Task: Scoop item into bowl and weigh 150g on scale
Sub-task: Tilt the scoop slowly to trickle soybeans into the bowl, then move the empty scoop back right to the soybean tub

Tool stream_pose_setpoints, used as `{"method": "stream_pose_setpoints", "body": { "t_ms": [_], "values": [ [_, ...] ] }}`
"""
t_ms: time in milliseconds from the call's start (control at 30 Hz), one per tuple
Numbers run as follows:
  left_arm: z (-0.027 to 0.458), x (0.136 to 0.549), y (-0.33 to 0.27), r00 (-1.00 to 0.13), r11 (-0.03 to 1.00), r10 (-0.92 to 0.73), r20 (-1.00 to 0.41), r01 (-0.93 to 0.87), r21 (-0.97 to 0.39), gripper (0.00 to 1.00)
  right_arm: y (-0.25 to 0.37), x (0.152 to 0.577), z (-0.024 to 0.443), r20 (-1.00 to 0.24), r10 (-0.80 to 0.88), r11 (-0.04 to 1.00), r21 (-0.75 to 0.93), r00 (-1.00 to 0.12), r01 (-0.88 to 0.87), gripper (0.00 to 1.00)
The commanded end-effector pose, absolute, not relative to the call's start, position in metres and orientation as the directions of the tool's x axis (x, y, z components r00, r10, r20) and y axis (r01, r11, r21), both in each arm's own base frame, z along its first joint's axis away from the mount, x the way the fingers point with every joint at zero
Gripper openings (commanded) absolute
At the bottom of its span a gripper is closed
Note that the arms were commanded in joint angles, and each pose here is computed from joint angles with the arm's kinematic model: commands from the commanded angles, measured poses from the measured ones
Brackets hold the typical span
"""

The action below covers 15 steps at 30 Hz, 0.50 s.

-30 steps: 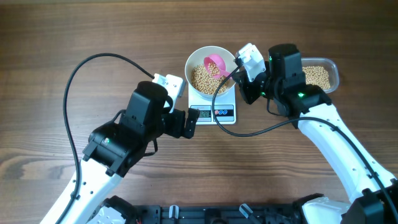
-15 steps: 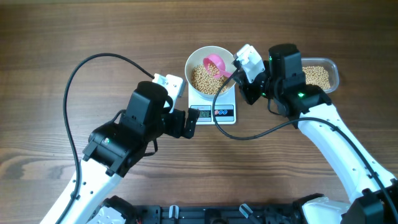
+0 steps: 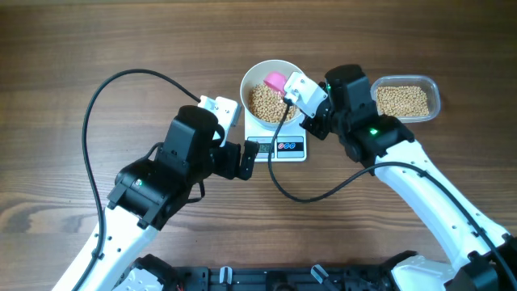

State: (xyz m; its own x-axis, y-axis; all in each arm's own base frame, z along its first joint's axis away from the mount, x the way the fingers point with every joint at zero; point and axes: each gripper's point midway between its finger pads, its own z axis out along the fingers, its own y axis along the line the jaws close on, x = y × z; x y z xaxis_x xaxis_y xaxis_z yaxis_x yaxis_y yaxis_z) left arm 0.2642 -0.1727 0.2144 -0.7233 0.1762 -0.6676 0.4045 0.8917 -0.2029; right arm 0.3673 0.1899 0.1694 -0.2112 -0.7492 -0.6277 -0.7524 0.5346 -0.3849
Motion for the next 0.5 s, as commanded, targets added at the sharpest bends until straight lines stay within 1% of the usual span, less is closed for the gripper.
{"method": "stream_pose_setpoints", "body": {
  "t_ms": [0,67,100,200,267,367,467],
  "values": [
    [0.216,0.265,-0.174,-0.726,0.891,0.165,-0.667,0.400,-0.215,1.00,0.190,0.374,0.195,-0.688,-0.680,0.627,-0.367,-0.253,-0.687,0.04],
    [0.216,0.265,-0.174,-0.726,0.891,0.164,-0.667,0.399,-0.215,1.00,0.193,0.373,0.196,-0.749,-0.557,0.728,-0.231,-0.360,-0.646,0.04],
    [0.216,0.265,-0.174,-0.726,0.891,0.165,-0.667,0.400,-0.215,1.00,0.200,0.370,0.199,-0.776,-0.489,0.754,-0.146,-0.399,-0.641,0.04],
    [0.216,0.265,-0.174,-0.726,0.891,0.165,-0.667,0.400,-0.215,1.00,0.214,0.363,0.222,-0.838,-0.277,0.770,0.099,-0.471,-0.630,0.04],
    [0.216,0.265,-0.174,-0.726,0.891,0.165,-0.667,0.400,-0.215,1.00,0.201,0.368,0.243,-0.864,-0.185,0.780,0.161,-0.469,-0.604,0.04],
    [0.216,0.265,-0.174,-0.726,0.891,0.164,-0.667,0.399,-0.215,1.00,0.158,0.378,0.260,-0.879,-0.122,0.838,0.158,-0.461,-0.522,0.04],
    [0.216,0.265,-0.174,-0.726,0.891,0.164,-0.667,0.399,-0.215,1.00,0.097,0.383,0.254,-0.851,-0.054,0.909,0.175,-0.523,-0.378,0.04]
  ]
}}
